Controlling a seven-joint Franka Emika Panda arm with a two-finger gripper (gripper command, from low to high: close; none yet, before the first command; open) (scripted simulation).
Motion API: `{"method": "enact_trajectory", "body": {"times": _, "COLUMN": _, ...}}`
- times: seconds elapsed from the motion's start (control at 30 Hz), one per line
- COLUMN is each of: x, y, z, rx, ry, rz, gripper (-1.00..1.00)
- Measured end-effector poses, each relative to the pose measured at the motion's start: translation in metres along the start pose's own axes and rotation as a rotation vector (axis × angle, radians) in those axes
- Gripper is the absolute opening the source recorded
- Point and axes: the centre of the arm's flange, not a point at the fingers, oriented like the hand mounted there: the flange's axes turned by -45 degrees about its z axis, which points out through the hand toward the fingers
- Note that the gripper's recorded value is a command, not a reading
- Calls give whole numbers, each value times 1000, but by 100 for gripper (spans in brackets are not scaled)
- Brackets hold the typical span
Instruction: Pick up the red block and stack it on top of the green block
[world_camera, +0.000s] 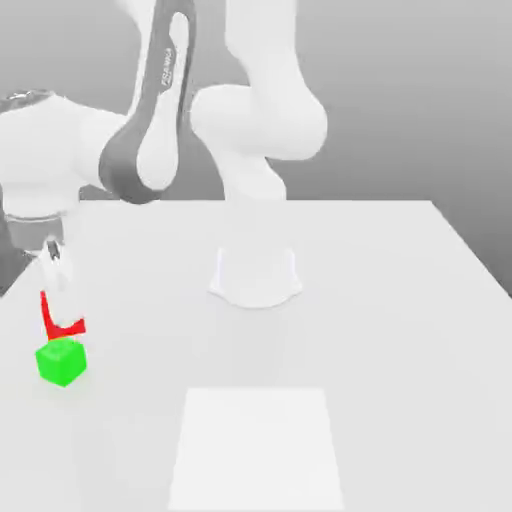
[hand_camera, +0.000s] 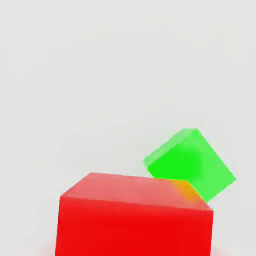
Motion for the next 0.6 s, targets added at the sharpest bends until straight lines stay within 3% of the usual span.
{"method": "enact_trajectory", "body": {"times": 0.17, "x": 2, "y": 4, "z": 46, "rx": 1, "ry": -1, "rz": -3, "gripper": -100}}
{"method": "enact_trajectory", "body": {"times": 0.2, "x": 1, "y": 5, "z": 54, "rx": 0, "ry": 0, "rz": -3, "gripper": 100}}
{"method": "enact_trajectory", "body": {"times": 0.43, "x": 1, "y": 5, "z": 54, "rx": 0, "ry": -1, "rz": -3, "gripper": 100}}
{"method": "enact_trajectory", "body": {"times": 0.6, "x": 2, "y": 5, "z": 10, "rx": 2, "ry": -1, "rz": 0, "gripper": 100}}
